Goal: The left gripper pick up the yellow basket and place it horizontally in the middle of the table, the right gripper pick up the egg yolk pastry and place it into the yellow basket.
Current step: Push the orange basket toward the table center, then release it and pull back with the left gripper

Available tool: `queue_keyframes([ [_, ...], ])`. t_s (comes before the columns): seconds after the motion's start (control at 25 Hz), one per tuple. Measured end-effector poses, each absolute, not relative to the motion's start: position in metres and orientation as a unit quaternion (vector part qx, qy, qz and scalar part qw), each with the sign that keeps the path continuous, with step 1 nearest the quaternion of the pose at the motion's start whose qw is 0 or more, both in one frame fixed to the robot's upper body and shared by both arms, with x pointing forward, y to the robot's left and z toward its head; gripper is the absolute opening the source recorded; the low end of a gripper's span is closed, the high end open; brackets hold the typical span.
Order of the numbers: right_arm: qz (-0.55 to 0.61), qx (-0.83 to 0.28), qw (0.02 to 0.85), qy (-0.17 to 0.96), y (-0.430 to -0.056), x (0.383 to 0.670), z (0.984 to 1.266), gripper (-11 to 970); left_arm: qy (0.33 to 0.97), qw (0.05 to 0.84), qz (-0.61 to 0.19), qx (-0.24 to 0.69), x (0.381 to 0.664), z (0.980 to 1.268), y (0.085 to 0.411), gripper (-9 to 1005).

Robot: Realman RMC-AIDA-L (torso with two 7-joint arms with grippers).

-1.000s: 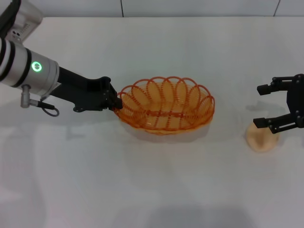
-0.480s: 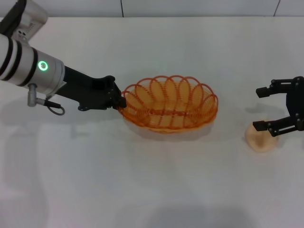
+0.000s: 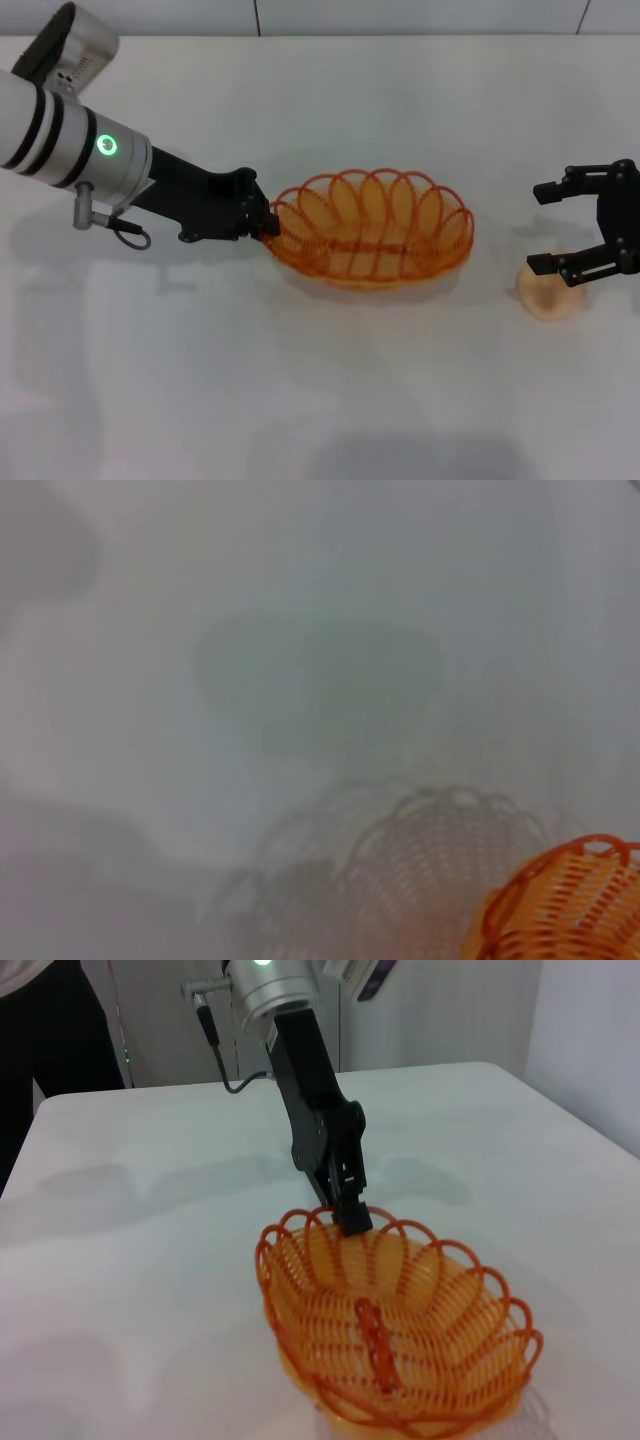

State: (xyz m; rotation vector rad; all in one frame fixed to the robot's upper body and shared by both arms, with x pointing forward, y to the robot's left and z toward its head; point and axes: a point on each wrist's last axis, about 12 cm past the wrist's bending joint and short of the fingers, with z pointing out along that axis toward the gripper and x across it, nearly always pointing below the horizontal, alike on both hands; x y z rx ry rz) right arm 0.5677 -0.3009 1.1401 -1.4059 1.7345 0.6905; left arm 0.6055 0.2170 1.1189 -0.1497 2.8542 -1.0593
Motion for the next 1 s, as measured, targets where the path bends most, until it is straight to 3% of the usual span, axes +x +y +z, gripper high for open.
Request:
queue_keyframes([
  [0.36, 0.272, -0.554, 0.392, 0.682, -0.3, 0.568, 1.14, 771, 0.936, 0.048, -0.346, -0.052, 0.607, 1.118, 0.217, 184],
  [0.8, 0.271, -0.552, 0.392, 0.685, -0.303, 0.567, 1.14, 765, 0.939, 0.051, -0.338, -0.042, 0.608, 1.12, 0.221, 642],
  [1.0, 0.272, -0.55, 0.39, 0.686, -0.302, 0.568, 1.14, 763, 0.94, 0.06, -0.334, -0.031, 0.61, 1.123, 0.227, 786],
])
